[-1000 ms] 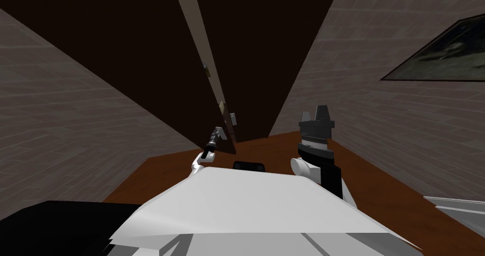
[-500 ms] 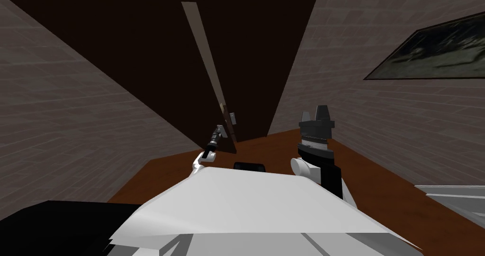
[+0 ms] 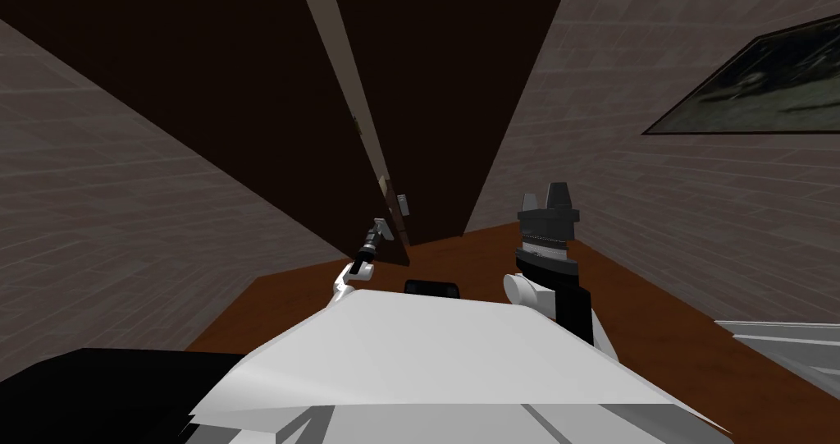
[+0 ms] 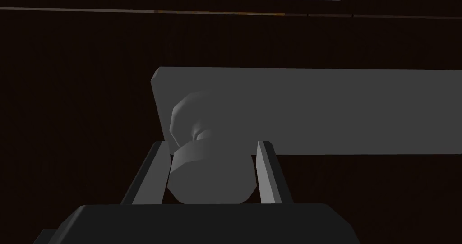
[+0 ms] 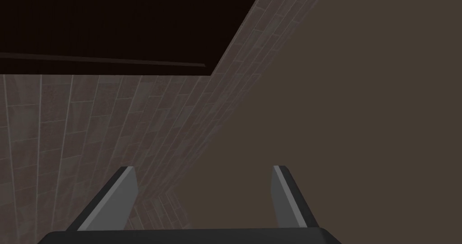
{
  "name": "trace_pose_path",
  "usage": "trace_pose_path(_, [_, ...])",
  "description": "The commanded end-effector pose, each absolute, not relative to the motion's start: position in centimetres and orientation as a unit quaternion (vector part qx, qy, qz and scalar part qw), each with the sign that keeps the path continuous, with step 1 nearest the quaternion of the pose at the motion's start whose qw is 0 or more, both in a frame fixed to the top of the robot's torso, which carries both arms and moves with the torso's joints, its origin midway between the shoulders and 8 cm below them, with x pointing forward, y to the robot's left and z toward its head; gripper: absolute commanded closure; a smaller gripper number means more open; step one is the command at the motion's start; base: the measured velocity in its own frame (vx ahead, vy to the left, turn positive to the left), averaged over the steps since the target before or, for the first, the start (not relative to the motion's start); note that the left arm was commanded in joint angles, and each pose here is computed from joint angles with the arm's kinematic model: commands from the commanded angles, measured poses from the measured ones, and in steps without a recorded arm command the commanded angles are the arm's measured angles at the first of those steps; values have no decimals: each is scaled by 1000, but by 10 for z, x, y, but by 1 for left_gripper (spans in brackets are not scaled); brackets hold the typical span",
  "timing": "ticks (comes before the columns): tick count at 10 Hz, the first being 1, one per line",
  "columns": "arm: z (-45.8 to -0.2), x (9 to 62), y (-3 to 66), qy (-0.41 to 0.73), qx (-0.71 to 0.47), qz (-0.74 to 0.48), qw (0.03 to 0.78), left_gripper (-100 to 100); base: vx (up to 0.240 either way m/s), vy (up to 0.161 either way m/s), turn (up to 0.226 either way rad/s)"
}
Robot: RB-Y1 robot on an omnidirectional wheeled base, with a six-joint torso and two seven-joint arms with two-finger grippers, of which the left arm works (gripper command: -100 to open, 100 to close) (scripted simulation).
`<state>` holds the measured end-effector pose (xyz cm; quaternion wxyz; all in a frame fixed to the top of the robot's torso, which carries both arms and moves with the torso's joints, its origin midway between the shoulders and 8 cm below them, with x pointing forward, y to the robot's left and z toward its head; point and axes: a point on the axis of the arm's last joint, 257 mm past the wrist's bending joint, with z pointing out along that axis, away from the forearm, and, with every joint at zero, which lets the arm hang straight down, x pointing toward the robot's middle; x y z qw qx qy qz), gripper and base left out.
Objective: Pull the door open
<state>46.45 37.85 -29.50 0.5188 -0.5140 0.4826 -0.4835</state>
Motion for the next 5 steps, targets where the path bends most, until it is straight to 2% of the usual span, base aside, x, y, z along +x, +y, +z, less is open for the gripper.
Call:
trace_pose_path(1, [-297,464,377,484,-515,-483,517,100,-6,-2,-1])
trace_pose_path(3, [-297,464,377,484,-515,-483,517,100,0,0,0])
trace_pose_path(4, [-296,460,379,487,-510,-486,515,100,-82,73,-186])
trace_pose_path(5, [-296,458,379,490,-507,-489,513,100,-195,151,-249])
